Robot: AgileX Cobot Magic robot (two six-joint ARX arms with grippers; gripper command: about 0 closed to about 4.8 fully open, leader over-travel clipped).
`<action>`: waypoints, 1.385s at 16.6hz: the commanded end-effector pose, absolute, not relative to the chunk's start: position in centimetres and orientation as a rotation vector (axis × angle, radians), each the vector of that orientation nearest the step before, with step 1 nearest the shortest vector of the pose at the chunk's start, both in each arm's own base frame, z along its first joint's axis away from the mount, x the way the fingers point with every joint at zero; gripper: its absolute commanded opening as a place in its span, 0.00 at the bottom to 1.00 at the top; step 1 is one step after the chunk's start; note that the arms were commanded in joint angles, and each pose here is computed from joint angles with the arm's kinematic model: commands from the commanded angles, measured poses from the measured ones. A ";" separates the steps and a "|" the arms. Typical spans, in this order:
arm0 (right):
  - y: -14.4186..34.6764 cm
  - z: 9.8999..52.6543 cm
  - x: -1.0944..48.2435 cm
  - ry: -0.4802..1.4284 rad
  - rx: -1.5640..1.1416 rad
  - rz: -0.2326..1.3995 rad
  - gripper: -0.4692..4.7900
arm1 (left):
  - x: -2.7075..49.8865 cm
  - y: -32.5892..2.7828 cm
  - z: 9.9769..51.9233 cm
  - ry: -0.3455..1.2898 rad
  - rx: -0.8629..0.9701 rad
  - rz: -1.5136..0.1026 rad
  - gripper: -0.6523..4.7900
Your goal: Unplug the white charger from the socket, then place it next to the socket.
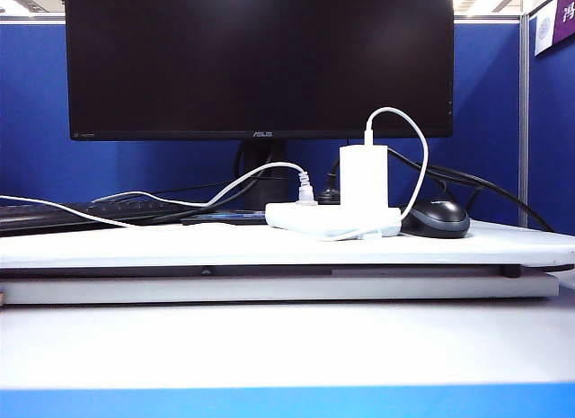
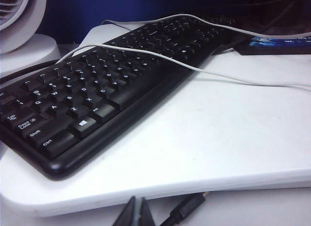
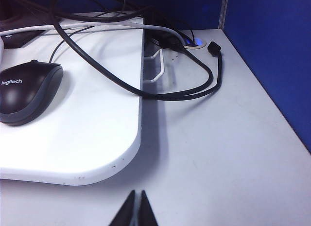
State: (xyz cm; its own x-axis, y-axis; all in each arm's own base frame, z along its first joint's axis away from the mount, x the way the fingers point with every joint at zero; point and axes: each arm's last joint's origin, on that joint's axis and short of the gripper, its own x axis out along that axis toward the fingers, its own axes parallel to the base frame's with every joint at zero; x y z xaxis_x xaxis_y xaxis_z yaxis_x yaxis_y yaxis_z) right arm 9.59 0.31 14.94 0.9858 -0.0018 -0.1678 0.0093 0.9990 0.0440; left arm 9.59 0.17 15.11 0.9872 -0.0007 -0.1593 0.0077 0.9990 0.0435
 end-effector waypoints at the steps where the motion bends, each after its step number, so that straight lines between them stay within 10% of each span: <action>1: 0.3 14.8 9.6 0.169 0.049 0.000 0.09 | 9.6 0.1 14.9 0.168 0.044 -0.010 0.11; 14: 0.3 22.2 7.9 -0.080 0.161 0.042 0.09 | 8.9 0.3 19.7 -0.021 -0.134 0.048 0.11; 23: 0.4 33.0 8.5 -0.151 0.156 0.064 0.09 | 14.3 0.0 33.5 -0.135 -0.146 -0.109 0.11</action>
State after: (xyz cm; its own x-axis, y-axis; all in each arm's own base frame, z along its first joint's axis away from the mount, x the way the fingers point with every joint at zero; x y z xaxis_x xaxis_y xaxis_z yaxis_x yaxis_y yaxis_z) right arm 8.22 0.38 31.89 0.9902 0.0454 0.1322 -0.0654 0.9863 0.1513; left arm 13.57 0.23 31.93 0.9936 -0.0089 0.1128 0.0259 0.9884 -0.1495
